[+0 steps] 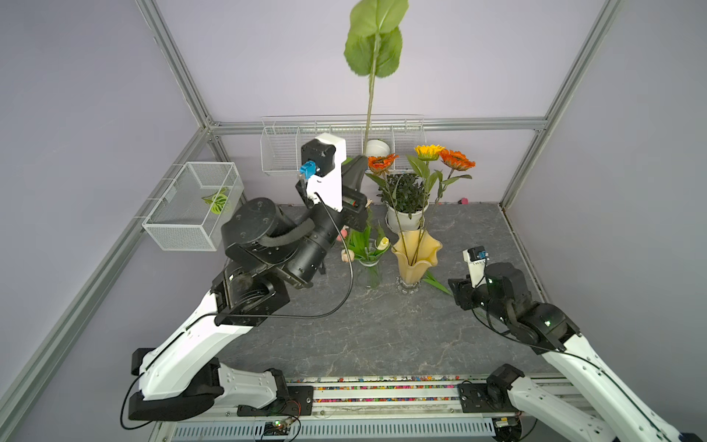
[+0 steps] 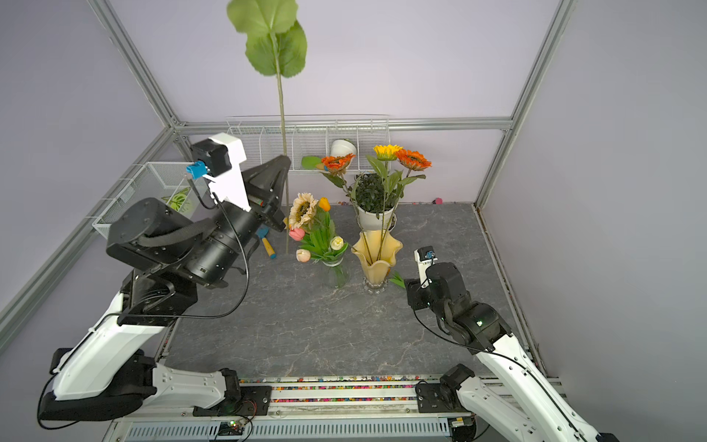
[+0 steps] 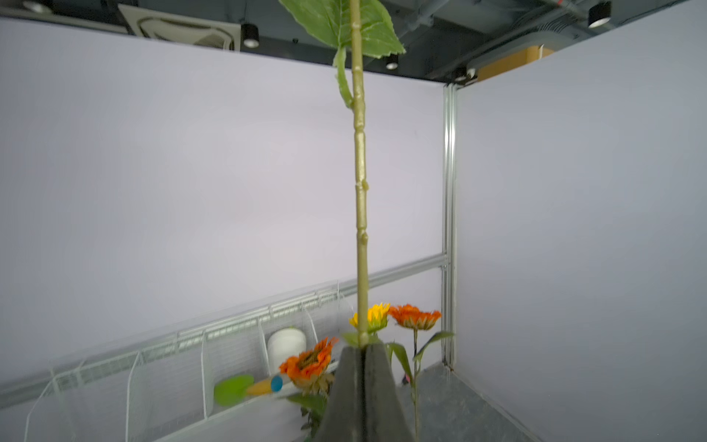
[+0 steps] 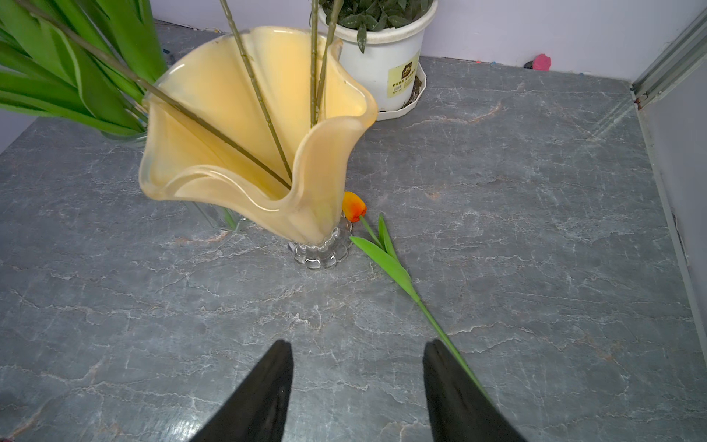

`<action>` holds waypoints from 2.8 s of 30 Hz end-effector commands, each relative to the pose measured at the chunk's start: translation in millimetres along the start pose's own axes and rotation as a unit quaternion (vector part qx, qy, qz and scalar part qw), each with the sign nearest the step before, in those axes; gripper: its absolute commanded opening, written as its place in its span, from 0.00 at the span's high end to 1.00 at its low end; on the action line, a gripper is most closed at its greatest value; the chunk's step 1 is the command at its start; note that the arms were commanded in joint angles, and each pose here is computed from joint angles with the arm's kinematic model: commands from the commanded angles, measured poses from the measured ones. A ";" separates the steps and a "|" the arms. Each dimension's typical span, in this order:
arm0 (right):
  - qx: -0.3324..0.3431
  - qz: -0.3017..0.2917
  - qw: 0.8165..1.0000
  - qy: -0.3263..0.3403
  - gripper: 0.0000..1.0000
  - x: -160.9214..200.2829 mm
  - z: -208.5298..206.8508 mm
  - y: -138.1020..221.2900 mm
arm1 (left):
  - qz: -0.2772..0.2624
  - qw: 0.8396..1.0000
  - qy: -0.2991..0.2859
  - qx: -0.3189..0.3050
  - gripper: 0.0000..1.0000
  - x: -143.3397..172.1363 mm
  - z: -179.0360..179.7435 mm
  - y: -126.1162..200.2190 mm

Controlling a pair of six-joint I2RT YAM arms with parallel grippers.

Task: Arrange the flowers in different vases according to their variety
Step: Insert the flower into the vase.

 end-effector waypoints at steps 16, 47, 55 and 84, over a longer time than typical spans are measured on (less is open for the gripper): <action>0.130 0.083 0.985 -0.083 0.40 51.0 -46.5 -4.6 | -0.110 0.986 -0.012 0.122 1.00 56.8 -115.0 -82.7; 0.043 0.123 0.969 -0.208 0.39 80.1 -57.0 -37.1 | -0.106 0.994 0.036 -0.013 1.00 287.4 -81.1 -132.7; 0.039 0.126 0.969 -0.209 0.38 80.8 -56.2 -39.7 | -0.096 0.993 0.021 -0.058 1.00 300.5 -65.6 -125.8; 0.027 0.135 0.968 -0.207 0.34 81.3 -52.9 -43.6 | 0.045 0.998 -0.034 -0.005 0.00 262.9 -121.9 -84.9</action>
Point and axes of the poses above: each gripper's point midway between its finger pads, its own y axis back along the fingers, its own z axis along the line the jaws close on, x = y × z, the point moved 1 cm from there along y, back along the fingers, and after that the axes turned 7 degrees about y, right-handed, at the moved point
